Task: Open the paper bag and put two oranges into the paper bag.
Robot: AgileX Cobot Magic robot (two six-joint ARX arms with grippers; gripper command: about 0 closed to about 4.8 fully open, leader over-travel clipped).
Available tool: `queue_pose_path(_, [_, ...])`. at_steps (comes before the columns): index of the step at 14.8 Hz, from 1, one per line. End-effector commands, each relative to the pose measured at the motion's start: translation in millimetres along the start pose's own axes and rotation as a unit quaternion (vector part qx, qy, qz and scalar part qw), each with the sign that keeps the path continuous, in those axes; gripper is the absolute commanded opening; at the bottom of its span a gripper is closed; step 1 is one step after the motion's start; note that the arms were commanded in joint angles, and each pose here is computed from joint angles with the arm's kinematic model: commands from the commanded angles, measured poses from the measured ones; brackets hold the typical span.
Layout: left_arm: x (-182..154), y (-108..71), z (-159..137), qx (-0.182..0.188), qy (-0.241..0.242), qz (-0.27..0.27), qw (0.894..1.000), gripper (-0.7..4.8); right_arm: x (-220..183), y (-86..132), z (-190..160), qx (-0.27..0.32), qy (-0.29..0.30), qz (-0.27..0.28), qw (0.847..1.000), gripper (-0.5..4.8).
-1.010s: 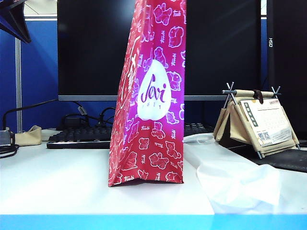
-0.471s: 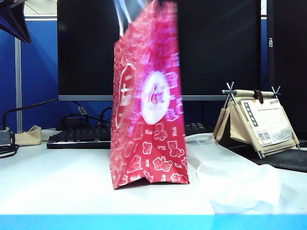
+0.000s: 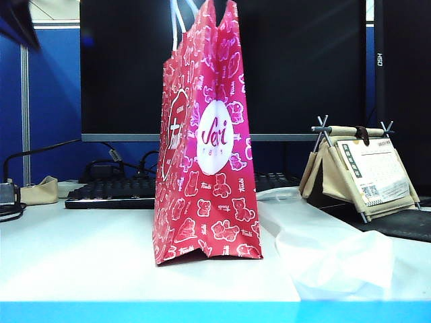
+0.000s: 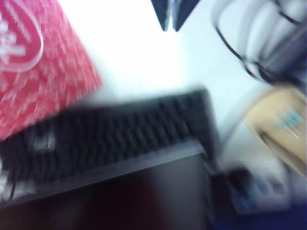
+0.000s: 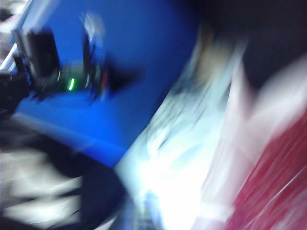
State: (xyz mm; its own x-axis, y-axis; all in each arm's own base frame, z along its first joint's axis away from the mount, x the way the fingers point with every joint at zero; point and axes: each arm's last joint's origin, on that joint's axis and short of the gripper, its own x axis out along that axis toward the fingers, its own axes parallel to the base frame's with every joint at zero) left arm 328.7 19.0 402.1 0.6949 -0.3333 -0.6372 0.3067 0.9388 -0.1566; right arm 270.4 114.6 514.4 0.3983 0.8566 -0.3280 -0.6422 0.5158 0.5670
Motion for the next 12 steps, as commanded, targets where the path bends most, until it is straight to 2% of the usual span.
queue_pose_path(1, [-69.1, -13.8, 14.2, 0.05, -0.143, 0.01, 0.988, 0.2, -71.4, 59.6, -4.4, -0.176, -0.132, -0.104, 0.97, 0.35])
queue_pose_path(2, [-99.1, -19.0, 13.1, 0.064, -0.185, 0.031, 0.98, 0.2, -94.4, 76.0, -12.5, -0.224, -0.162, -0.144, 0.95, 0.35])
queue_pose_path(3, [-154.1, -34.3, 1.3, 0.08, -0.243, 0.071, 0.964, 0.2, -135.3, 103.9, -30.9, -0.25, -0.222, -0.206, 0.92, 0.35])
queue_pose_path(4, [-174.6, -37.9, -5.6, 0.076, -0.263, 0.093, 0.957, 0.2, -149.3, 113.2, -37.5, -0.254, -0.247, -0.226, 0.907, 0.35])
queue_pose_path(5, [-193.1, -38.3, -12.9, 0.06, -0.281, 0.117, 0.951, 0.2, -165.0, 123.8, -44.3, -0.258, -0.282, -0.246, 0.891, 0.35])
queue_pose_path(6, [-213.1, -37.6, -22.3, 0.029, -0.301, 0.123, 0.945, 0.2, -182.4, 136.5, -51.2, -0.267, -0.326, -0.256, 0.87, 0.35])
queue_pose_path(7, [-225.2, -37.3, -28.4, 0.004, -0.315, 0.109, 0.943, 0.2, -191.0, 143.0, -54.5, -0.269, -0.351, -0.257, 0.86, 0.35])
queue_pose_path(8, [-237.1, -39.2, -33.4, -0.006, -0.331, 0.094, 0.939, 0.19, -198.4, 148.3, -59.2, -0.273, -0.364, -0.257, 0.853, 0.35])
queue_pose_path(9, [-254.7, -51.5, -38.3, -0.007, -0.363, 0.074, 0.929, 0.19, -203.1, 150.3, -67.1, -0.272, -0.353, -0.26, 0.856, 0.35])
queue_pose_path(12, [-275.7, -86.4, -48.7, 0.024, -0.4, 0.077, 0.913, 0.17, -193.1, 134.0, -75.4, -0.253, -0.278, -0.33, 0.866, 0.35])
